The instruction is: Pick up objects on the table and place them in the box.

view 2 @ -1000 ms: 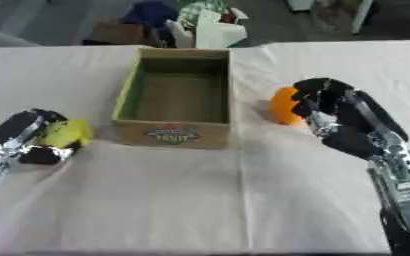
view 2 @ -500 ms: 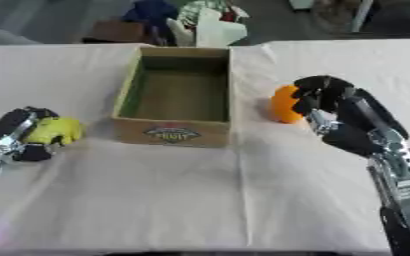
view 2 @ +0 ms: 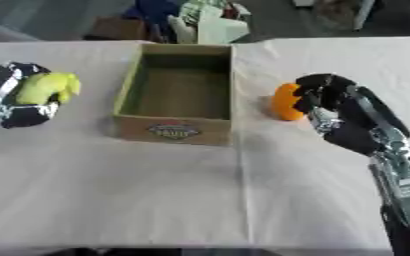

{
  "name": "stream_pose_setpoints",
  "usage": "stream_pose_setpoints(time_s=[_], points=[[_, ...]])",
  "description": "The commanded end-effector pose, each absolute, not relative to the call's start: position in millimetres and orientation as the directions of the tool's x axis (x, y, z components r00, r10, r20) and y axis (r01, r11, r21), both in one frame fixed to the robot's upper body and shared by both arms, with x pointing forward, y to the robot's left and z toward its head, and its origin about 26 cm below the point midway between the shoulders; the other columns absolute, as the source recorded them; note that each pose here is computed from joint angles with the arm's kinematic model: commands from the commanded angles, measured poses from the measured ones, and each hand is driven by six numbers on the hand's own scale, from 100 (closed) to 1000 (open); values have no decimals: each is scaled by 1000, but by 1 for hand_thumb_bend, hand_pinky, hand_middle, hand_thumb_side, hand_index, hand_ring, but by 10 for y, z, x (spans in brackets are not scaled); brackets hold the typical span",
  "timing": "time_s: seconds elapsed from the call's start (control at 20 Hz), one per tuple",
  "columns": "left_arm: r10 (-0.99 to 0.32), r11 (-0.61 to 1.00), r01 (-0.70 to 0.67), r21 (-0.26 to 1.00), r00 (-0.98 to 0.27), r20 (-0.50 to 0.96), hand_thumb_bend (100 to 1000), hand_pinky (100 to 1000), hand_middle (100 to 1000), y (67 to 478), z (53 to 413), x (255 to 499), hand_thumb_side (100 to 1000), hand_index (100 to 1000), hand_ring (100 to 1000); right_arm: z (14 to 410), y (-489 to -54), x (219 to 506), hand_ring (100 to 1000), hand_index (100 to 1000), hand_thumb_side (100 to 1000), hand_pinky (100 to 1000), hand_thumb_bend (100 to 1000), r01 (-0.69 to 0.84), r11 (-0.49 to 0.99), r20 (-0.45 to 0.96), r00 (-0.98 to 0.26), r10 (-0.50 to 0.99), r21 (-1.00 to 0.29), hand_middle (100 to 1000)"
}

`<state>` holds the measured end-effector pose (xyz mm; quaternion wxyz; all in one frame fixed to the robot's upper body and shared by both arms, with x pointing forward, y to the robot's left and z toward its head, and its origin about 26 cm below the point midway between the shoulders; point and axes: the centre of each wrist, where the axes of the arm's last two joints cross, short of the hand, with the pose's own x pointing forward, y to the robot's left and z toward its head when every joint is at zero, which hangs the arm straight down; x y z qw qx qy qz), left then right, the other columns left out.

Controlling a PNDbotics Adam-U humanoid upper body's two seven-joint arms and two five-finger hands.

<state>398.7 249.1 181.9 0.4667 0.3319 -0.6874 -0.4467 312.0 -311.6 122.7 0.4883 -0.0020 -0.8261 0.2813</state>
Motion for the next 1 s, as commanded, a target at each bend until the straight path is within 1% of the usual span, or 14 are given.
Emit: stream_pose_setpoints(time_s=[0.05,0.25,0.4,0.65,0.9,1.0], points=[[-862,354,-69,933,-411,297,100,523,431,2364,2064,4021,150,744,398,1320,-3112,3130,606,781,405,638,100,-271,836,789,-550,273,-477,629],[-841,330,-56,942,-472,266,100,531,434,2141,2126,4149,144,744,403,1323,-3083,3138,607,781,405,638,100,-284,831,789,-555,264,-479,629],[-822,321,-33,947,-505,261,100,534,435,2001,2103,4258,145,744,406,1330,-3058,3147,607,781,404,638,100,-294,827,787,-560,257,-479,629],[-795,304,47,951,-537,281,100,548,444,1789,1873,4439,131,746,417,1351,-3004,3165,607,781,403,638,100,-316,817,784,-573,241,-482,629],[-746,296,159,942,-577,331,100,571,469,1624,1588,4500,166,749,454,1357,-2984,3172,607,781,404,637,100,-324,814,782,-577,234,-482,629],[-734,294,192,936,-582,350,100,582,479,1589,1474,4499,216,748,476,1359,-2982,3173,607,781,403,637,100,-324,814,782,-578,233,-482,629]])
